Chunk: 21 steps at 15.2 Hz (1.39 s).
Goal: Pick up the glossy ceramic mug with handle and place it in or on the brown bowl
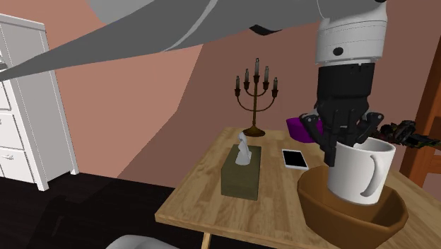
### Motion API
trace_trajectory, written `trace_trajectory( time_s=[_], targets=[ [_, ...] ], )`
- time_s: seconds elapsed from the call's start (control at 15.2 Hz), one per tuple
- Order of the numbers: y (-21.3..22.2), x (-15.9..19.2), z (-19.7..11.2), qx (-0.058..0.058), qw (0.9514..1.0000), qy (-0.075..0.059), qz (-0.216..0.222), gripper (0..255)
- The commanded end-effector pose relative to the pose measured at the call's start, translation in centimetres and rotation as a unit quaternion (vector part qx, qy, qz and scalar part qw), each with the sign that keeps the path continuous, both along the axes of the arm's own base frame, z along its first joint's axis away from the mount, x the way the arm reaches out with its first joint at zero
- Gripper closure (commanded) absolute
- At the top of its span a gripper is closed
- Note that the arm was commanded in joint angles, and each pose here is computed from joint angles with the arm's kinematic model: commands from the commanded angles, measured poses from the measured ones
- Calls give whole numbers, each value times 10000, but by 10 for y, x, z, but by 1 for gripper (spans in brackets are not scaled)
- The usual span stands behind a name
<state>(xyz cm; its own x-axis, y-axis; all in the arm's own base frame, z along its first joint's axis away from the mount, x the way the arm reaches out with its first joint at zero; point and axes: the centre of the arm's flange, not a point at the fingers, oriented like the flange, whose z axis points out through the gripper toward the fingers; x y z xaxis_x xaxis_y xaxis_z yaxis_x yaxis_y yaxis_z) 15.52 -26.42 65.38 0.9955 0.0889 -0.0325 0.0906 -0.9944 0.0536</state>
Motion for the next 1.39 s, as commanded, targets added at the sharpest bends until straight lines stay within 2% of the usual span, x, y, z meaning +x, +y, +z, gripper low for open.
trace_trajectory(
  time_s=[0.0, 0.33, 0.4, 0.73, 0.99, 1.32],
  targets=[
    [0, 0, -2, -2, 10000, -2, 0, 255],
    [0, 0, -2, -2, 10000, -2, 0, 255],
    [0, 0, -2, -2, 10000, -2, 0, 0],
    [0, 0, -2, -2, 10000, -2, 0, 0],
    [3, 1, 48, -2, 10000, -2, 0, 0],
    [3, 1, 48, -2, 10000, -2, 0, 0]
  ],
)
